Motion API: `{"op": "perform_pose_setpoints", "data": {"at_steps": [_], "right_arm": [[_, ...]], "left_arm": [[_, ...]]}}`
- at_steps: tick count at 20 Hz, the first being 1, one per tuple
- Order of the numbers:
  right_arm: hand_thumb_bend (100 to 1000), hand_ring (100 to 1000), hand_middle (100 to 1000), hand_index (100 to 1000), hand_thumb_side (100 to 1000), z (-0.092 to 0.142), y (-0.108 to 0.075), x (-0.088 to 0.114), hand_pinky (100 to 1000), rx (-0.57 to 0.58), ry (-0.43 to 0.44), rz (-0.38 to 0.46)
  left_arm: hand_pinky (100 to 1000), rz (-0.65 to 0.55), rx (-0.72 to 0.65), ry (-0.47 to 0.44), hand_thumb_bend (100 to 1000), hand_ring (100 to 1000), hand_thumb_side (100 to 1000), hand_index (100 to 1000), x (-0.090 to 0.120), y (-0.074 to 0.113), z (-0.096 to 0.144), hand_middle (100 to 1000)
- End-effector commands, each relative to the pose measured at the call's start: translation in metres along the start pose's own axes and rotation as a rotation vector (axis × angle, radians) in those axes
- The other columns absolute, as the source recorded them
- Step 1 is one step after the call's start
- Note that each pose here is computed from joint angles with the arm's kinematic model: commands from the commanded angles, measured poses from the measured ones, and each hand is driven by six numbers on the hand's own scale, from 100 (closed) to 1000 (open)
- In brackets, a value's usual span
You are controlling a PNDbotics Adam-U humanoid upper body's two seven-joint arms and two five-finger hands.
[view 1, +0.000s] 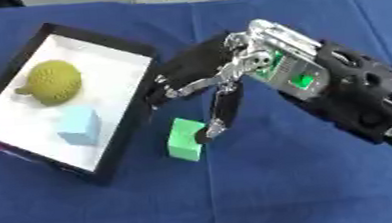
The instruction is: Pick up objects on the table and place them in the box.
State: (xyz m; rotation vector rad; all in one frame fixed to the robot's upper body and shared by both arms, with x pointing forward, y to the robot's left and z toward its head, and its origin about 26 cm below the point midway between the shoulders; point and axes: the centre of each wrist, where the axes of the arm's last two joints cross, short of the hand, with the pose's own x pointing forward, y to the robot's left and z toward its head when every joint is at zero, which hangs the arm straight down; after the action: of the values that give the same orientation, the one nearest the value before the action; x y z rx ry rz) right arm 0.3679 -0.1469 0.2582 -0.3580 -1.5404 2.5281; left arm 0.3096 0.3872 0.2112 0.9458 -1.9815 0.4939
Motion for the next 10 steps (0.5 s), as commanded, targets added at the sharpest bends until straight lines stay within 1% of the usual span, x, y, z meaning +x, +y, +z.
{"op": "perform_pose_setpoints", "data": {"at_steps": [1, 5, 10], "right_arm": [[394, 909, 837, 867, 100, 0.008, -0.007, 0.0, 930, 0.122, -0.046, 0.13], [407, 916, 846, 872, 100, 0.004, 0.005, -0.005, 936, 0.174, -0.058, 0.156], [410, 916, 848, 871, 100, 0.004, 0.01, -0.009, 936, 0.193, -0.058, 0.172]], "left_arm": [[695, 0.0, 0.003, -0.033, 547, 789, 589, 860, 0.009, 0.003, -0.007, 847], [695, 0.0, 0.006, -0.033, 547, 789, 586, 859, 0.008, 0.003, -0.007, 847], [696, 0.003, 0.002, -0.03, 546, 789, 587, 858, 0.008, 0.002, -0.006, 847]]}}
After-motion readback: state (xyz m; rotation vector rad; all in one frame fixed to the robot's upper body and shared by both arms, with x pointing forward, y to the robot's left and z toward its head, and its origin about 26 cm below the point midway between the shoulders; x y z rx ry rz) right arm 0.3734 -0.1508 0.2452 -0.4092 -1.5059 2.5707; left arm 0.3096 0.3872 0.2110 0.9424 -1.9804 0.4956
